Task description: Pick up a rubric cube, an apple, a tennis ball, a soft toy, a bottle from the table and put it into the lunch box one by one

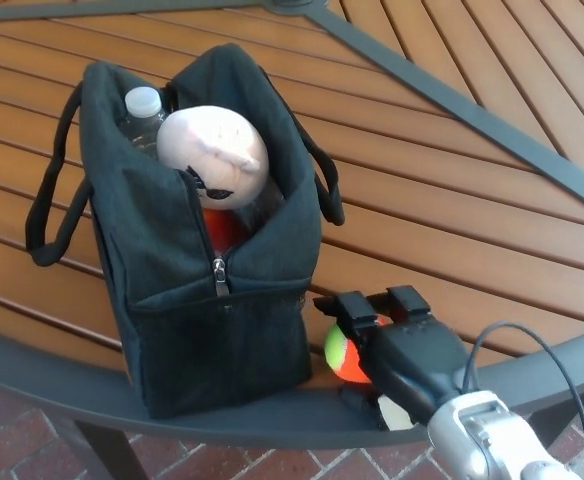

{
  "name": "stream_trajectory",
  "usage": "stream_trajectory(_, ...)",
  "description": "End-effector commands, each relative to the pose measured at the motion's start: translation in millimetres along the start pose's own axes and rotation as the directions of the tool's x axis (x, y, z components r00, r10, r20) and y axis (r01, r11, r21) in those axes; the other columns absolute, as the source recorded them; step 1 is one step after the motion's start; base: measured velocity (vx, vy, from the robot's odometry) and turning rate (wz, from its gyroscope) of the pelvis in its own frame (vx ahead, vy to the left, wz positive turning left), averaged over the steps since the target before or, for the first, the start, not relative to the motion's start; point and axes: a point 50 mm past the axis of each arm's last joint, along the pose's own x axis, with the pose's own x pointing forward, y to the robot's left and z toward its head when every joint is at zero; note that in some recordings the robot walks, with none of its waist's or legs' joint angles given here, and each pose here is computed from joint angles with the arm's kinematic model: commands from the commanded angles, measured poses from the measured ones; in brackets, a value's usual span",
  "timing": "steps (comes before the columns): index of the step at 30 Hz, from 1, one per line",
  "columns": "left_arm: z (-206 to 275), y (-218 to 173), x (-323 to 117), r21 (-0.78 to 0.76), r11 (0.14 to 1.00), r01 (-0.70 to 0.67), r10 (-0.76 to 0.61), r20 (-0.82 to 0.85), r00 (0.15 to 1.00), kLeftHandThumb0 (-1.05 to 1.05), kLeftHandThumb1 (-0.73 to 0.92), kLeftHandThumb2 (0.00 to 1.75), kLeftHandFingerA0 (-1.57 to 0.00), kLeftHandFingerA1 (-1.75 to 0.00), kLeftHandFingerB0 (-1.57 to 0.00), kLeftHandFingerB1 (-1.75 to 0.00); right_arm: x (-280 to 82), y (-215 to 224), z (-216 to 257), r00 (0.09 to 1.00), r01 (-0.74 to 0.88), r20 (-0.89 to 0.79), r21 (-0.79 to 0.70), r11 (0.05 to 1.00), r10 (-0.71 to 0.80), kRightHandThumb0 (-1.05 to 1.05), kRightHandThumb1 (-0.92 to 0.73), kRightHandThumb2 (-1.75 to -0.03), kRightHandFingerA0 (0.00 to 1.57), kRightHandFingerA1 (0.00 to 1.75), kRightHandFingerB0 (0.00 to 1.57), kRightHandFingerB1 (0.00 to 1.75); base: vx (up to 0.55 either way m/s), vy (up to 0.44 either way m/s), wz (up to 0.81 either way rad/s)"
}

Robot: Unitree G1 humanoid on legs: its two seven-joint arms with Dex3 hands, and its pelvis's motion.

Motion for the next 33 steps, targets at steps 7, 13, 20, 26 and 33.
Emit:
stream_trajectory(7, -4.0, 10.1, -0.4, 0.031, 0.999, -0.020, 0.020, 0.000, 1.000, 0.02, 0.65, 0.87, -1.00, -1.15, -0.92, -0.99, -22.9, 32.0, -13.5, 0.991, -0.099, -0.083, 0.029, 0.995, 0.101, -0.26, -0.74, -0.96, 0.88, 1.74, 0.71, 1.42, 0.00, 0.000, 0.00)
stream_trajectory(13, -3.2, 9.2, 0.4, 0.029, 0.999, -0.016, 0.015, 0.004, 1.000, 0.02, 0.66, 0.86, -1.00, -1.15, -0.91, -0.97, -26.6, 34.4, -15.2, 0.997, -0.055, -0.057, 0.025, 0.998, 0.057, -0.23, -0.60, -1.11, 0.90, 1.75, 0.78, 1.46, 0.00, 0.000, 0.00)
stream_trajectory(20, -5.8, 10.0, -0.3, -0.012, 1.000, -0.029, 0.029, -0.009, 1.000, 0.03, 0.64, 0.92, -1.00, -1.20, -0.91, -1.00, -28.4, 29.2, -20.7, 0.999, -0.043, 0.015, 0.044, 0.998, 0.042, -0.23, -0.58, -1.11, 0.87, 1.75, 0.72, 1.60, 0.00, 0.000, 0.00)
stream_trajectory(26, -6.8, 9.3, -0.4, -0.025, 0.999, -0.028, 0.028, -0.004, 1.000, 0.05, 0.61, 0.96, -1.02, -1.22, -0.93, -1.02, -26.2, 13.3, -22.3, 0.998, 0.062, -0.001, 0.187, 0.980, -0.063, -0.16, -0.54, -1.19, 0.91, 1.75, 0.78, 1.56, 0.00, 0.000, 0.00)
stream_trajectory(33, -8.5, 9.9, -1.4, -0.021, 0.999, -0.025, 0.025, -0.005, 1.000, 0.08, 0.59, 1.01, -1.02, -1.22, -0.93, -1.02, -22.5, 2.5, -24.5, 0.967, 0.251, -0.168, 0.519, 0.817, -0.191, -0.21, -0.71, -0.98, 0.82, 1.75, 0.67, 1.69, 0.00, 0.000, 0.00)
